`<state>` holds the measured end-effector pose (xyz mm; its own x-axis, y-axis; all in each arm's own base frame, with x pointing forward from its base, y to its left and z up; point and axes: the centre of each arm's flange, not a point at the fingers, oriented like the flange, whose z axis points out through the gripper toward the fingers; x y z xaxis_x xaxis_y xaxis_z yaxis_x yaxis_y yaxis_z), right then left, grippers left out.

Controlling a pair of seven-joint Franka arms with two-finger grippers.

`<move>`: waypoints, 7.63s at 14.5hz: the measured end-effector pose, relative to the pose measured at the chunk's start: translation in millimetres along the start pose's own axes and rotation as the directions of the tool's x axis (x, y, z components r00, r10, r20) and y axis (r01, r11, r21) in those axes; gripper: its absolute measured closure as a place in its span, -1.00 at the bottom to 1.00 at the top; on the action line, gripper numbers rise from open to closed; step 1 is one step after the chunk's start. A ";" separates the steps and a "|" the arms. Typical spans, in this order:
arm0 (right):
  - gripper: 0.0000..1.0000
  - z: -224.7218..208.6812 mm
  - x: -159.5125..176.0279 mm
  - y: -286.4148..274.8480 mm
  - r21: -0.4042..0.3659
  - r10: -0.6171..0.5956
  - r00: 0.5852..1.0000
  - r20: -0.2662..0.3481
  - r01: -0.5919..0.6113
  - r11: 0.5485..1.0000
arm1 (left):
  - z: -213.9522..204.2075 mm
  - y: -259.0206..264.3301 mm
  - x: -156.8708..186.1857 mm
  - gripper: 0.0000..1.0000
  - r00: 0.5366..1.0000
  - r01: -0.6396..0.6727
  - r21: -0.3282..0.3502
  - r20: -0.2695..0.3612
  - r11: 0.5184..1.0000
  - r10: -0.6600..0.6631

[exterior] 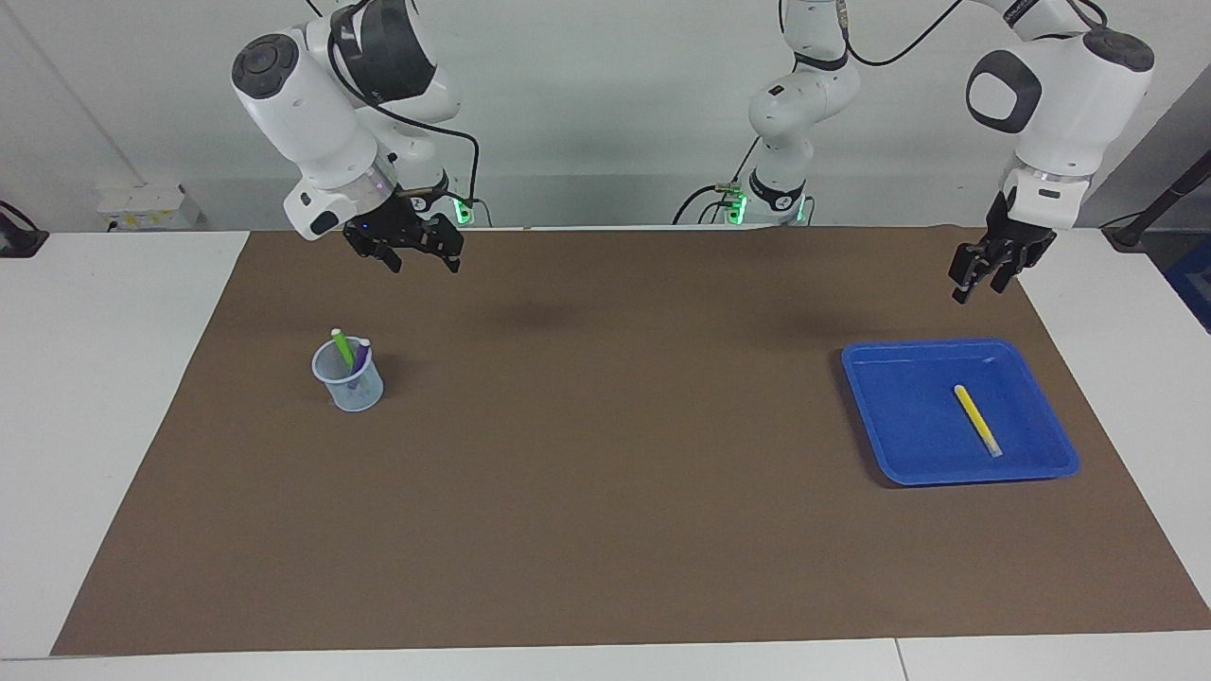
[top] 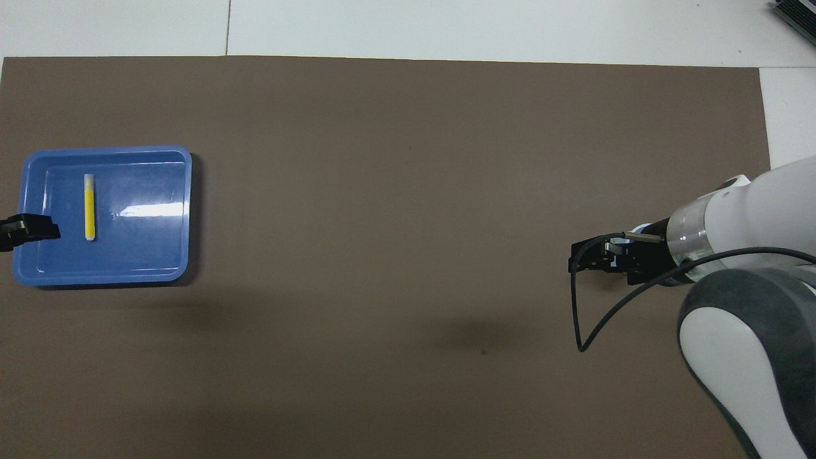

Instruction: Transfer and insert pens with both arms

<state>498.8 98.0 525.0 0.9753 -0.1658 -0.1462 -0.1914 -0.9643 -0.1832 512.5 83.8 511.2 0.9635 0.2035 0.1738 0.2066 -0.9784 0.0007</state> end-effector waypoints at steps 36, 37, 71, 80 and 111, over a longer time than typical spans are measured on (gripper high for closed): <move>-1.00 4.1 -7.3 -24.0 0.000 0.004 1.000 -0.012 -0.004 1.000 | 145.6 -51.5 16.9 -0.20 0.969 -0.237 -0.025 -0.080 0.971 0.235; -1.00 4.1 -7.2 -24.0 0.000 0.004 1.000 -0.013 -0.004 1.000 | 154.3 -54.9 18.5 -0.21 0.970 -0.230 -0.026 -0.088 0.973 0.227; -1.00 7.3 -9.3 -31.1 0.001 0.005 1.000 -0.019 -0.005 1.000 | 226.5 -67.0 47.0 -0.07 0.972 -0.201 -0.060 -0.140 0.978 0.191; -1.00 7.3 -9.3 -31.0 0.001 0.005 1.000 -0.019 -0.005 1.000 | 226.3 -67.1 47.2 0.37 0.971 -0.201 -0.059 -0.141 0.978 0.191; -1.00 8.1 -9.2 -30.4 0.001 0.006 1.000 -0.017 -0.006 1.000 | 226.3 -69.0 47.3 0.65 0.972 -0.198 -0.058 -0.141 0.978 0.188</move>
<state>494.7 130.6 524.0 0.9758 -0.1754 -0.1304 -0.1976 -0.9631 -0.1830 582.4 168.9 296.5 0.9513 0.0086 0.3082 0.0015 -0.9997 0.0233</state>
